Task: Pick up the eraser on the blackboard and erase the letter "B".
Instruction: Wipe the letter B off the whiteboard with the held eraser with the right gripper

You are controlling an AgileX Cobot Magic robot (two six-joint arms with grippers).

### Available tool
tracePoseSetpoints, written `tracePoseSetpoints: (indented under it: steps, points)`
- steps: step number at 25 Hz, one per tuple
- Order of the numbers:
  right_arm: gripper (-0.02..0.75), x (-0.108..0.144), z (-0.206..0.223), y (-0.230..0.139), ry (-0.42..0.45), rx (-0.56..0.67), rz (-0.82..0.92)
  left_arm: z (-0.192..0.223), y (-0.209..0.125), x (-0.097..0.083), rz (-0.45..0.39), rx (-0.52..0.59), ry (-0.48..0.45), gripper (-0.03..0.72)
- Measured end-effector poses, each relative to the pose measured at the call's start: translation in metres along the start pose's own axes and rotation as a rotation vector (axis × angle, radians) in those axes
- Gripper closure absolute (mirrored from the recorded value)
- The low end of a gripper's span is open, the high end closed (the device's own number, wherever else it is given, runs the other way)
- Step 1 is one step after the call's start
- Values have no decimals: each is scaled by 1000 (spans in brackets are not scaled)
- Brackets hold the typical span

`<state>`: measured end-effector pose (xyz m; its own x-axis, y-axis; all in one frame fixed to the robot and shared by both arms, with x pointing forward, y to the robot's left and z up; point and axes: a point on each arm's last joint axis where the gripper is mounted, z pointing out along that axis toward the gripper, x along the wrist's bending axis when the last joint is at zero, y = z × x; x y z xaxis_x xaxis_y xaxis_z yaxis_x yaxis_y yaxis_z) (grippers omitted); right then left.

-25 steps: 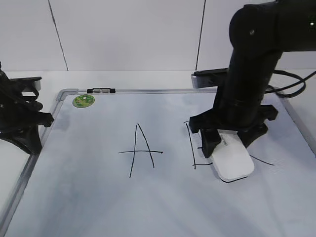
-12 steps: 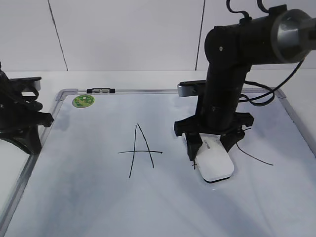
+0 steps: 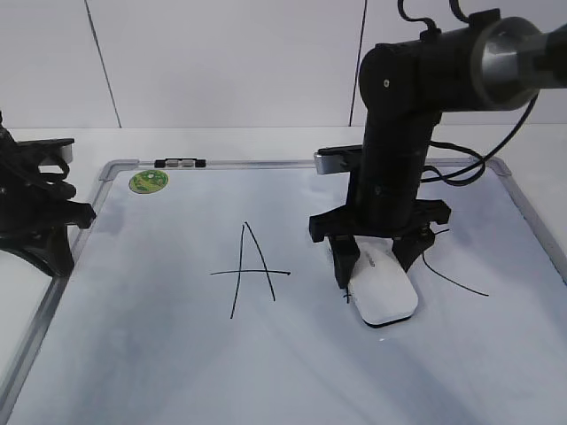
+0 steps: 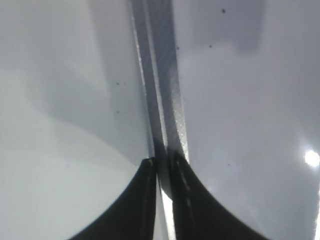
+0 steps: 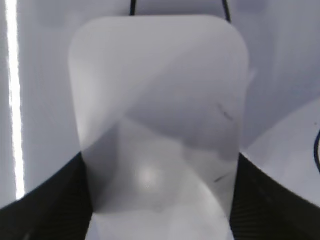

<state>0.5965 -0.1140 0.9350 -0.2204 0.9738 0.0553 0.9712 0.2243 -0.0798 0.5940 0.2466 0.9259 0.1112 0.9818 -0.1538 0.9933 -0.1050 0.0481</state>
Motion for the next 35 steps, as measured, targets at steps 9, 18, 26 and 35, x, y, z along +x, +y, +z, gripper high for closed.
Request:
tracePoseSetpoints:
  steps: [9,18,26,35]
  points:
    - [181,8,-1,31,0,31,-8,0,0,0,3,-2,3,636]
    - [181,-5,-6,64,53,-17,48,-1,1,0,4,-1,4,636]
    - [181,-29,-11,91,73,-93,114,-1,1,0,4,0,4,636]
    - [181,-30,-12,93,73,-102,113,-1,1,0,4,0,4,636]
